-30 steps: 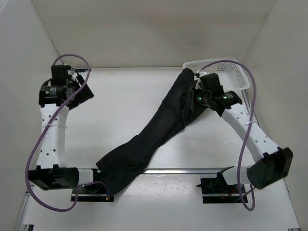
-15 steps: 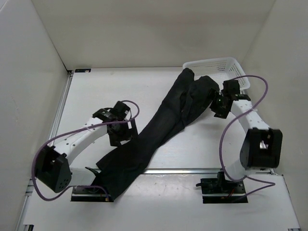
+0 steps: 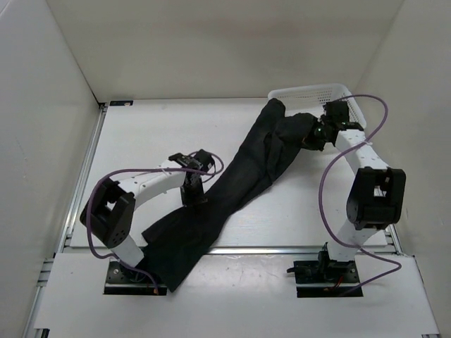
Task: Fold and stack the trousers
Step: Flatten the trousers out
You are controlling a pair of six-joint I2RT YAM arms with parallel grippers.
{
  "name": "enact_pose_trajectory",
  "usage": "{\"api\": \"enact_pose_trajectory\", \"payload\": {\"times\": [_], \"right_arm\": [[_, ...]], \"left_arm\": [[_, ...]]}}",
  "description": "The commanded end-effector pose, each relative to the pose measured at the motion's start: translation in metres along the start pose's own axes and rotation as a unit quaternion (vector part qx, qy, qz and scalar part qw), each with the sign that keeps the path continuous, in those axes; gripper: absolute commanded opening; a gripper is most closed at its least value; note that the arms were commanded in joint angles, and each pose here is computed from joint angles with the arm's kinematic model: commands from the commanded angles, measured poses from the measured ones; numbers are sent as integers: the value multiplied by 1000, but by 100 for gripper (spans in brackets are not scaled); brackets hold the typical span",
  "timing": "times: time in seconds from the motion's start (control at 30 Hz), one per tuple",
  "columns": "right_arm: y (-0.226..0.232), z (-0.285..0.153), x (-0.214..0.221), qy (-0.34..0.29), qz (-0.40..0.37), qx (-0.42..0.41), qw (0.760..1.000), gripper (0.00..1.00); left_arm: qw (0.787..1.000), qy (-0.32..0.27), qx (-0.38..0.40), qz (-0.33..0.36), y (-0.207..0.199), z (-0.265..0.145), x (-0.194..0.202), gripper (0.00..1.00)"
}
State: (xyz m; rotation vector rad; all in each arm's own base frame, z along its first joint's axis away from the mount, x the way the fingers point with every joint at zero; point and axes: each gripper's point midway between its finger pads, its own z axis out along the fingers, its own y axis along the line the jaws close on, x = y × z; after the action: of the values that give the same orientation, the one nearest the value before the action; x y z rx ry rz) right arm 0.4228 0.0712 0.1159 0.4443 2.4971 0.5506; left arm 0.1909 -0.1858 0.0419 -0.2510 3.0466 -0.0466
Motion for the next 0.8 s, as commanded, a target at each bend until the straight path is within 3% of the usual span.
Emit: {"api": "enact_pose_trajectory", "payload": {"times": [0.0,0.13,0.17,0.27,0.3,0.43,0.57,0.6,0.63,0.73,0.77], "right_arm": [[64,-89,-60,-115,-53,-74,989,0],[108,-166,-102,-194,-98,-106,970,0],[117,-177,-110,-205,-108,-116,966,0],[163,-236,-132,-255,-141,-170,941,0],[174,-251,-133,-267,-150,-181,935,0],[203,-317,-113,-306,-195,-206,909,0],[180,-313,-58,-277,-196,-194,921,0],[173,-330,-38,-287,-189,-202,917,0],[146,-288,-12,-233,-174,-177,940,0],[114,-266,42,-197,-148,-179,953,3],[87,-226,75,-138,-132,-159,969,27]], "left_arm": [[995,-96,19,-8,-7,-49,-54,10],[986,-162,35,-18,-3,-103,-113,10],[977,-205,50,-28,-1,-138,-147,10],[970,-239,37,-33,15,-186,-183,10],[951,-297,66,-51,18,-237,-209,10],[924,-361,101,-70,42,-310,-231,10],[917,-372,110,-92,67,-324,-232,10],[917,-371,102,-104,78,-322,-233,10],[919,-367,97,-109,82,-314,-237,10],[919,-365,105,-103,81,-311,-249,10],[925,-350,105,-101,75,-296,-261,10]]}}
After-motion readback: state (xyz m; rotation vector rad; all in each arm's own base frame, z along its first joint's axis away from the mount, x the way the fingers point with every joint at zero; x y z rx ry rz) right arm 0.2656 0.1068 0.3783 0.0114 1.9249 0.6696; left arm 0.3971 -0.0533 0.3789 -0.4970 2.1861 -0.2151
